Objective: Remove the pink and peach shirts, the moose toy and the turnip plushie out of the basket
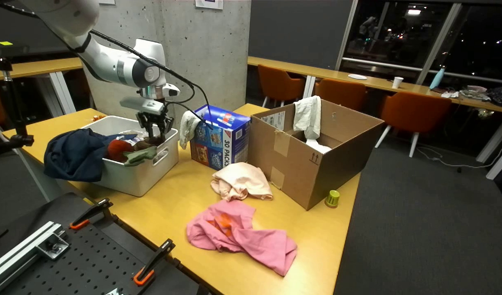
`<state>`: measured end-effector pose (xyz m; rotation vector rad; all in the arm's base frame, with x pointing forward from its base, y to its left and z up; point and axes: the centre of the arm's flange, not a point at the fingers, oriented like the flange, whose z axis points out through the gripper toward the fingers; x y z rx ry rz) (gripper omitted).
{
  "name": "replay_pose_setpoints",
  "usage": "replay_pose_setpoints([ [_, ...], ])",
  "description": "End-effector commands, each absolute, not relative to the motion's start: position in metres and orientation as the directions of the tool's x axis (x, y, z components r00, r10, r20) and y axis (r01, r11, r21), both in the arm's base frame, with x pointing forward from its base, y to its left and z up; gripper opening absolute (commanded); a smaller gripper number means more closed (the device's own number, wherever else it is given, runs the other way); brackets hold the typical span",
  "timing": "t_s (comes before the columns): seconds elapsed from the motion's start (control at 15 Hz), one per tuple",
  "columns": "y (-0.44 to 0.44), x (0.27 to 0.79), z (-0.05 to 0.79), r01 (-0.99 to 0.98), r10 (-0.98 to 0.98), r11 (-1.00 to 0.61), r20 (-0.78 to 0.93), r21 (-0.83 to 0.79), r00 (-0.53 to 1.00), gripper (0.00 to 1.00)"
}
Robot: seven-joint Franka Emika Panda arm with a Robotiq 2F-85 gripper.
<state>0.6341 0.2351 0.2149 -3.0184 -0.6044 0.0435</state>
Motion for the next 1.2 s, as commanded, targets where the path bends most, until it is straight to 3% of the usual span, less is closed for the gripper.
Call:
replay_pose_setpoints([
  [0.0,0.241,0.644,0.216,0.405,0.407,-0.913,-0.029,-0.051,0.913,0.18],
  [0.13,0.241,0.642,0.219,0.406,0.407,-0.913,-0.026,-0.048,0.913,0.03],
  [0.2,0.241,0.642,0.221,0.405,0.407,-0.913,-0.024,-0.047,0.913,0.0],
  [0.6,0.245,0.637,0.225,0.405,0.406,-0.913,-0.027,-0.045,0.913,0.0],
  [0.67,0.247,0.637,0.223,0.405,0.406,-0.913,-0.031,-0.048,0.913,0.26],
  [0.73,0.249,0.636,0.222,0.405,0.407,-0.913,-0.033,-0.05,0.913,0.27],
  [1.13,0.257,0.636,0.214,0.417,0.42,-0.907,-0.053,-0.062,0.906,0.7],
])
